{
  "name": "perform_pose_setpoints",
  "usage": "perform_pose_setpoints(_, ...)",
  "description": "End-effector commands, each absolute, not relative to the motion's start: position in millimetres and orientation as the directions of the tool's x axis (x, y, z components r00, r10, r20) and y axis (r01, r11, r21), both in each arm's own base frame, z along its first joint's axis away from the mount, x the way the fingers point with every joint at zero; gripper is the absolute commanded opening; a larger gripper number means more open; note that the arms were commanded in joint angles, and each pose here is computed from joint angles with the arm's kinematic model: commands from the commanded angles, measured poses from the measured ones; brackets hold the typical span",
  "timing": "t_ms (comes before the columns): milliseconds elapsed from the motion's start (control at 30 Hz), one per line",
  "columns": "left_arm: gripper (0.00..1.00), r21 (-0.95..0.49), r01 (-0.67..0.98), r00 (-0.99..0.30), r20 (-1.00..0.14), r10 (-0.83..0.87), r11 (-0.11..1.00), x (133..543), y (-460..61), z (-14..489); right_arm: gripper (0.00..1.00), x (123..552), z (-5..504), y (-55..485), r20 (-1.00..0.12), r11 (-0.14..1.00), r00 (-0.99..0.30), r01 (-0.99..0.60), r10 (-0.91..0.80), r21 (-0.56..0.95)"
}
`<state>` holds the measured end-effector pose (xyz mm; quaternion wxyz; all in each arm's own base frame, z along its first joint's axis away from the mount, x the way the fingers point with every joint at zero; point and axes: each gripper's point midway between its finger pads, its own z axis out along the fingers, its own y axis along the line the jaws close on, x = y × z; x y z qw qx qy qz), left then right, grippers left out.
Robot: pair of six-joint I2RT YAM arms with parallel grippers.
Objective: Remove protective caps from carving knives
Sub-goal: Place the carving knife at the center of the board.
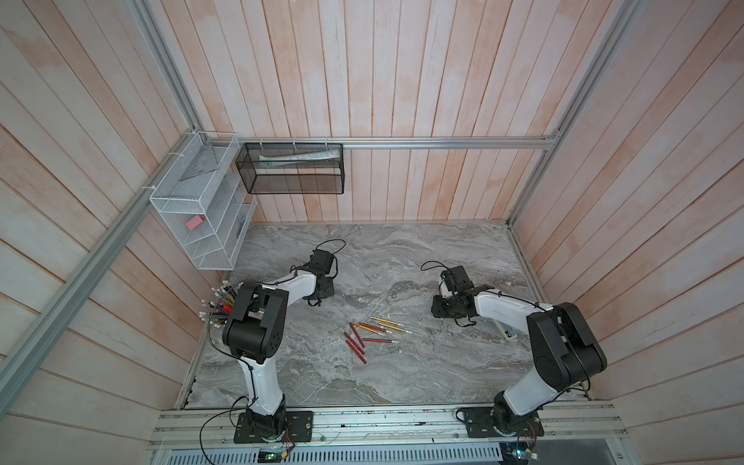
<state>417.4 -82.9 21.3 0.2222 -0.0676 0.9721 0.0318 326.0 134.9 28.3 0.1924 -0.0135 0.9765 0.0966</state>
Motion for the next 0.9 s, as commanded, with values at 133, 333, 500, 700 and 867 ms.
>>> perform_pose_setpoints(133,0.26,0.067,-0.148,-0.908,-0.404,-0.108,0.987,418.3,-73.5,0.3,0.47,321.2,44.1,131.4,-0.398,0.98,-0.916,-0.043,0.039,0.196)
perform_pose_setpoints(333,0.26,0.072,-0.151,-0.91,-0.401,-0.11,0.986,416.1,-71.6,-1.5,0.47,321.5,47.7,131.9,-0.402,0.979,-0.914,-0.042,0.043,0.201)
perform_pose_setpoints(500,0.26,0.069,-0.152,-0.904,-0.413,-0.111,0.986,418.0,-71.6,6.6,0.48,320.5,48.6,134.4,-0.398,0.976,-0.916,-0.048,0.043,0.215)
perform_pose_setpoints(700,0.31,0.032,-0.159,-0.891,-0.436,-0.129,0.987,419.4,-76.2,24.3,0.46,321.1,53.9,142.0,-0.412,0.974,-0.911,-0.086,0.007,0.208)
perform_pose_setpoints(867,0.35,0.0,-0.156,-0.879,-0.455,-0.139,0.988,419.1,-80.7,39.4,0.45,319.7,53.4,150.6,-0.416,0.979,-0.907,-0.135,-0.059,0.155)
